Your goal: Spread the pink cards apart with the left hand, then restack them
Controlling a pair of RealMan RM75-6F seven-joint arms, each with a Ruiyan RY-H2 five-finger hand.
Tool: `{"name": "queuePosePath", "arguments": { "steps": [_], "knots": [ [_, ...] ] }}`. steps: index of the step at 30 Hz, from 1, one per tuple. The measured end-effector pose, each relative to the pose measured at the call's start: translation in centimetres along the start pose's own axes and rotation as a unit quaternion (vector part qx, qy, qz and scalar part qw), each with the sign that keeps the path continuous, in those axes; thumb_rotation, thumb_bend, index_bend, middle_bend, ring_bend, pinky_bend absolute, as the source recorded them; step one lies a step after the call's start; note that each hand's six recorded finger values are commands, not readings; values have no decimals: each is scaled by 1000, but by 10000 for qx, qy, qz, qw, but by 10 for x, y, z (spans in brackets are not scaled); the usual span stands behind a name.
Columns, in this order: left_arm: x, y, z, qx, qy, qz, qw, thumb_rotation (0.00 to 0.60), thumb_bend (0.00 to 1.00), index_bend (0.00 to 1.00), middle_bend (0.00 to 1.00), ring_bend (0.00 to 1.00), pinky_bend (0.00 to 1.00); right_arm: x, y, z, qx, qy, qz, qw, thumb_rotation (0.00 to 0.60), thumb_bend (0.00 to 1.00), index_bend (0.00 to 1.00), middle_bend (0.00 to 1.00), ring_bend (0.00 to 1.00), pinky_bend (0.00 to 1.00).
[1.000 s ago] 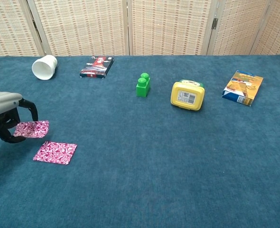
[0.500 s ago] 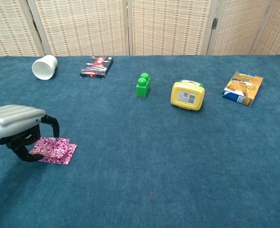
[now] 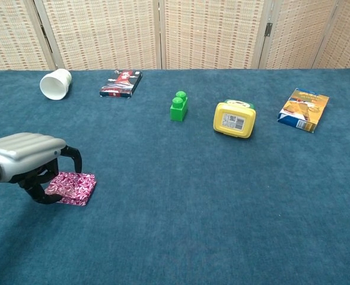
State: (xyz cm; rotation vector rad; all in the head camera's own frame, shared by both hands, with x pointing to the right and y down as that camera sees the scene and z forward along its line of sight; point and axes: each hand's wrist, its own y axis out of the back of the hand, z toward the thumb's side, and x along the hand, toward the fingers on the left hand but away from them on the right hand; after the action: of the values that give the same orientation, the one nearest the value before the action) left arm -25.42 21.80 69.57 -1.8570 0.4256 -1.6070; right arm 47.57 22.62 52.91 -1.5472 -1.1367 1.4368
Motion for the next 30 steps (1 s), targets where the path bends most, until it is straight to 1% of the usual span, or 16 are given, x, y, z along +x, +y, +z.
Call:
{"name": "queuePosePath", "arguments": {
  "steps": [30],
  "knots": [
    [-1, -6, 1, 64, 79, -57, 9999, 600, 315, 342, 936, 893, 1000, 4, 0, 0, -5, -4, -20, 10000, 600, 332, 53, 267, 117, 137]
  ]
}}
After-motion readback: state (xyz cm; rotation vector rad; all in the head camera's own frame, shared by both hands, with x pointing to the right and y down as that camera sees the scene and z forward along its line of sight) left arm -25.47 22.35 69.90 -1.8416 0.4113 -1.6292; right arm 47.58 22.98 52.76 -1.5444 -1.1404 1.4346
